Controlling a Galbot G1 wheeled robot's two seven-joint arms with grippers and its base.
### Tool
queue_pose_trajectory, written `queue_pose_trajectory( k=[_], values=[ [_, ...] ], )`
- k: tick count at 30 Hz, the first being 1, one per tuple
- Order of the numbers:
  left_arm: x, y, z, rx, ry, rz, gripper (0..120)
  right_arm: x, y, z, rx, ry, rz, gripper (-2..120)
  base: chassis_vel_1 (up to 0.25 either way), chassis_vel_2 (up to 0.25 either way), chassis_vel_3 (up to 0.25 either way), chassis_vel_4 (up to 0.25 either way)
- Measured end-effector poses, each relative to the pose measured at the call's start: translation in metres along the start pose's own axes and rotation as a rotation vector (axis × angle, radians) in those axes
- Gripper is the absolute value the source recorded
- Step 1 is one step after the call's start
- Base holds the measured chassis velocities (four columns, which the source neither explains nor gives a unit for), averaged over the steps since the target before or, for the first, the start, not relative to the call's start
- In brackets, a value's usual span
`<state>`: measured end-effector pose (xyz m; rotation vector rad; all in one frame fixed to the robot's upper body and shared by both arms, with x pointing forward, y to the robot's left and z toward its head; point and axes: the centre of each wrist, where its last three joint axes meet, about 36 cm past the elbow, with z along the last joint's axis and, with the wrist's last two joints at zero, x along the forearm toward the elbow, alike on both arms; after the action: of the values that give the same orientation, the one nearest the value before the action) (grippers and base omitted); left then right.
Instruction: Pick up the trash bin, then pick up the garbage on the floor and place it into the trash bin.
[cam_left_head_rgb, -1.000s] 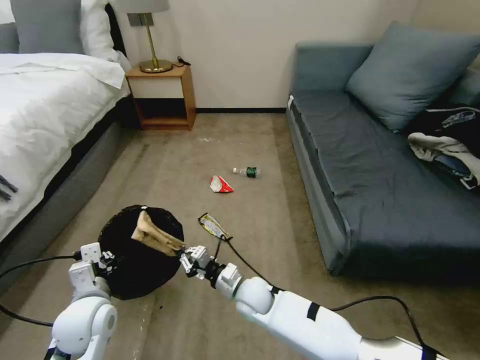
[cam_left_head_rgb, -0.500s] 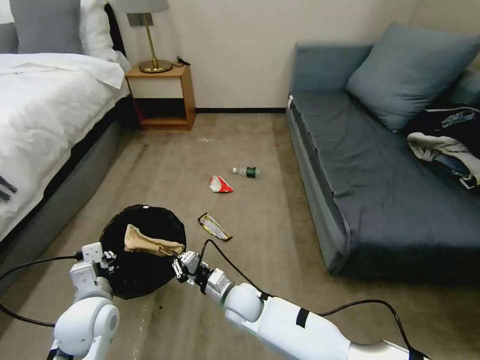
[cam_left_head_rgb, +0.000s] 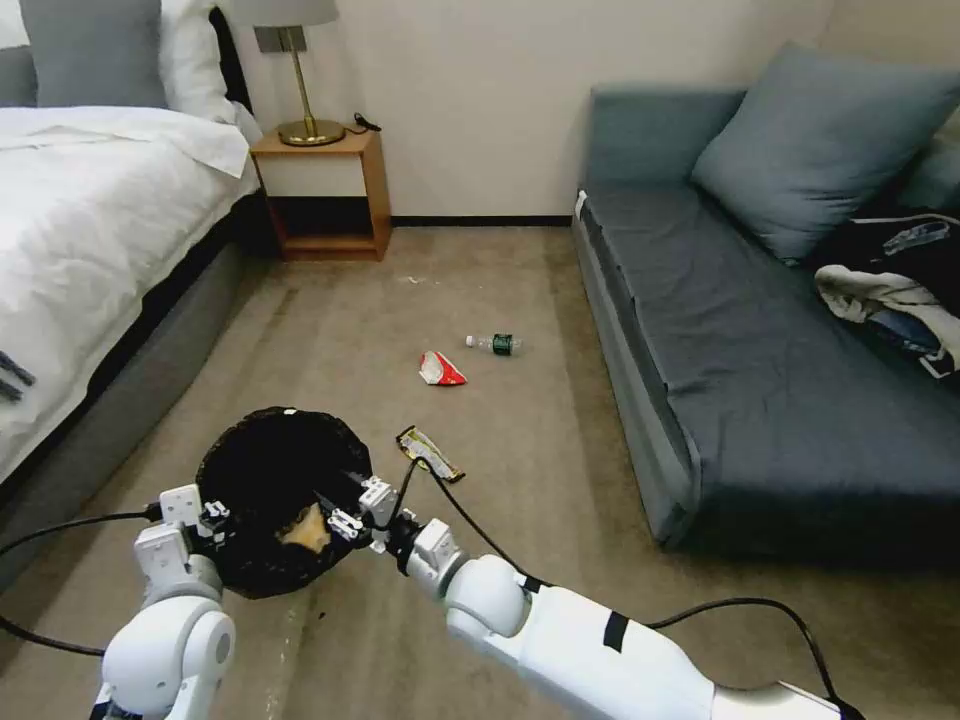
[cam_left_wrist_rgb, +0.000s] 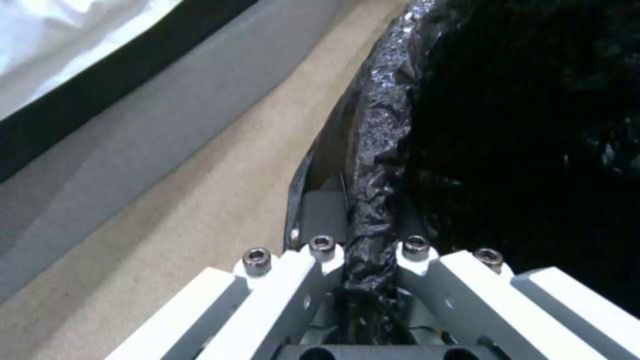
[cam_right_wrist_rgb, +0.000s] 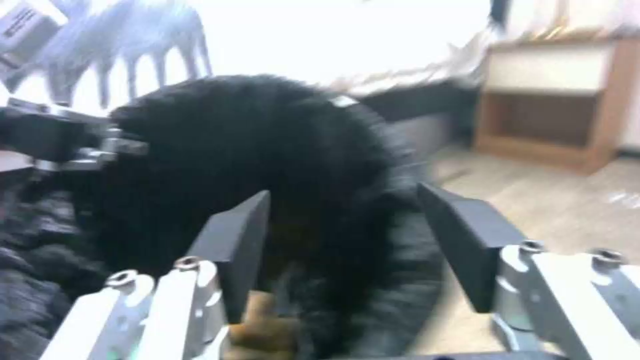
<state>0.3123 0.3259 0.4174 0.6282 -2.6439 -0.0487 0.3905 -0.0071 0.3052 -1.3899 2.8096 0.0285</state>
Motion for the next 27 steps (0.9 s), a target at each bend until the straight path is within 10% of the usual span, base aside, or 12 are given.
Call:
queue_pose_trajectory(
  k=[10,27],
  values=[
    [-0.012,0.007,0.004,-0.006,0.01,-0.017,3,0.141,-0.067,-0.005,0.205,-0.013,0.26,99,0.0,0.0,0.0,0.0],
    [-0.014,0.016,0.004,0.002,0.004,-0.02,3,0.217,-0.047,0.019,0.173,-0.005,0.349,100,0.0,0.0,0.0,0.0]
  ],
)
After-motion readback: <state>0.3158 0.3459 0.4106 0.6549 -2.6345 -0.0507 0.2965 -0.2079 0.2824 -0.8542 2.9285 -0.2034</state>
